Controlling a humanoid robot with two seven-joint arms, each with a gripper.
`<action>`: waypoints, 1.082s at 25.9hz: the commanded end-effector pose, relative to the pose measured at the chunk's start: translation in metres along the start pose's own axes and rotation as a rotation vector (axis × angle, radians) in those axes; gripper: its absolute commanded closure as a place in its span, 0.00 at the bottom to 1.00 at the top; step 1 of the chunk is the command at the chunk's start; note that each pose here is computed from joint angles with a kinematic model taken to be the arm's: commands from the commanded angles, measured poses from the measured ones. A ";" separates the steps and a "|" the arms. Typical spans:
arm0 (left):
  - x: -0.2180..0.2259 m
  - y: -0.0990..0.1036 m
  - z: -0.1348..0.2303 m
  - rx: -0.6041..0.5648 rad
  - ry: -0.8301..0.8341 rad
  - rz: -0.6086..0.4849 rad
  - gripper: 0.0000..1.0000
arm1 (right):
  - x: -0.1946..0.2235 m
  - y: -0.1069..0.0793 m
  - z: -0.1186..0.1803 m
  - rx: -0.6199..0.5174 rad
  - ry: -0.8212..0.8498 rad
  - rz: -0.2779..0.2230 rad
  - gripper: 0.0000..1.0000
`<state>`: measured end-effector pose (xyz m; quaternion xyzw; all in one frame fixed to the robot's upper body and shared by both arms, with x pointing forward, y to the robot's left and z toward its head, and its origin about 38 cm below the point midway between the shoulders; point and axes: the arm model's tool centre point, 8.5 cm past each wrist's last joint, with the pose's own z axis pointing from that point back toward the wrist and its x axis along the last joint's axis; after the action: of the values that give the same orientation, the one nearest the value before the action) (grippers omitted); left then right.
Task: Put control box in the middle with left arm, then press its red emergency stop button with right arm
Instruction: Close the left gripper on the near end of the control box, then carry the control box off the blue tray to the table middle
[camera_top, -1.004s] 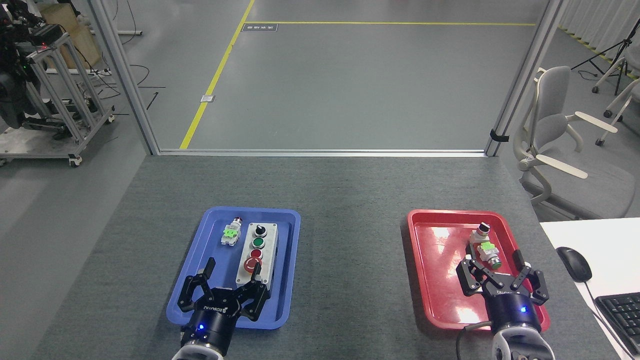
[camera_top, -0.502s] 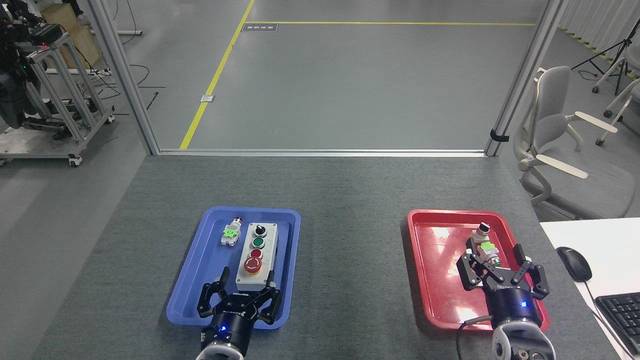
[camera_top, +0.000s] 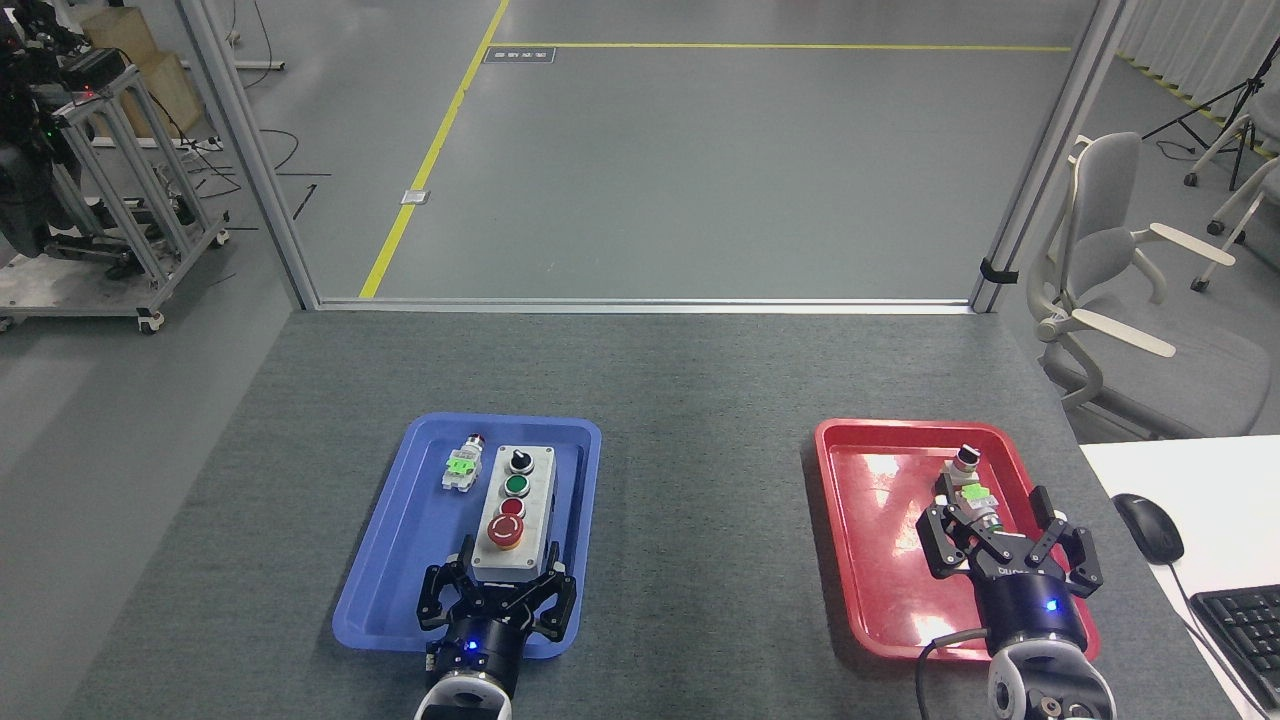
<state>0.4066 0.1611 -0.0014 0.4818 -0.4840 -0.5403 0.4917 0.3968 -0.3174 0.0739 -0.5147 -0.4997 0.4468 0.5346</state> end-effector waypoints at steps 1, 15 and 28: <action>0.000 -0.006 -0.004 -0.005 0.018 -0.006 0.02 | 0.000 0.000 0.000 0.001 -0.006 -0.001 0.01; 0.001 -0.027 -0.020 -0.021 0.068 0.003 0.05 | 0.000 -0.001 -0.001 -0.002 -0.006 -0.027 0.01; -0.002 -0.015 -0.014 0.121 0.089 0.093 0.87 | 0.001 0.000 -0.001 -0.002 -0.008 -0.036 0.01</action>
<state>0.4224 0.1690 -0.0316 0.4939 -0.4874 -0.4809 0.5359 0.3973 -0.3174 0.0741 -0.5056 -0.5107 0.4393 0.5390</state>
